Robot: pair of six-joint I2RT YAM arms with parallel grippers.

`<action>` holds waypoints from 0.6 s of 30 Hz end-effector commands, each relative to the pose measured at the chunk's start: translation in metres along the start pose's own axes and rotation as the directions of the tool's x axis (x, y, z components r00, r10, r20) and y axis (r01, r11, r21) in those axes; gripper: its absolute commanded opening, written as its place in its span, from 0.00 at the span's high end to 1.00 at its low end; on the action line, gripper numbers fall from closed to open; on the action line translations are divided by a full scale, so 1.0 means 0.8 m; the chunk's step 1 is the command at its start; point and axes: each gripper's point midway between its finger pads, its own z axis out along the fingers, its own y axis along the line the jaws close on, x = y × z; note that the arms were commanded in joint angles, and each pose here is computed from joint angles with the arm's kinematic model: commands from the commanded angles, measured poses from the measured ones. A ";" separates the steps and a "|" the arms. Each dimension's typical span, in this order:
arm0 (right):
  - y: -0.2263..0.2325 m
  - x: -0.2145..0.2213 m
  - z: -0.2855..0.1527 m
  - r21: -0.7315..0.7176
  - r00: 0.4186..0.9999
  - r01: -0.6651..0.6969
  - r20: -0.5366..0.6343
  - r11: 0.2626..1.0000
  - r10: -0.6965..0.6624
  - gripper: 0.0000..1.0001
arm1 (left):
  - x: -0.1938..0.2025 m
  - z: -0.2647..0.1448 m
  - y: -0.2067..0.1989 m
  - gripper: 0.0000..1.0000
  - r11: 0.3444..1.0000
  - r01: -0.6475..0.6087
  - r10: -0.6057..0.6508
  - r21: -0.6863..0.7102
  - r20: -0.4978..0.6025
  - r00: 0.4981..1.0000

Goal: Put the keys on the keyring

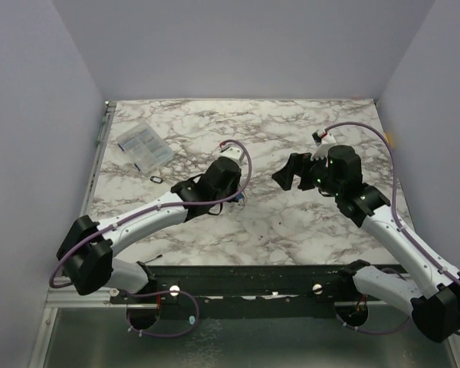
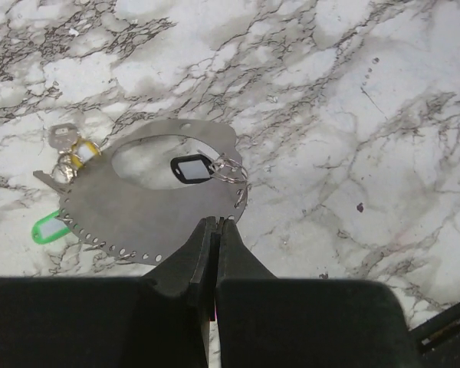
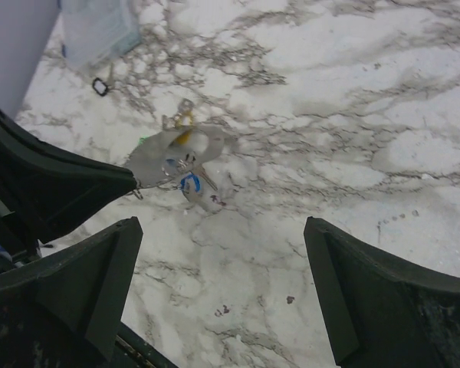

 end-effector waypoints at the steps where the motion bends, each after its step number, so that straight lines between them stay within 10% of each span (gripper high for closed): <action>1: 0.054 -0.021 -0.018 -0.231 0.994 0.076 0.088 0.970 -0.057 0.00 | -0.019 -0.035 -0.020 1.00 0.987 -0.089 0.079 0.131 0.076 0.994; 18: 0.145 -0.033 -0.089 -0.595 0.943 0.320 0.274 0.737 -0.188 0.09 | -0.065 -0.127 -0.073 1.00 0.887 -0.204 0.106 0.414 0.247 0.963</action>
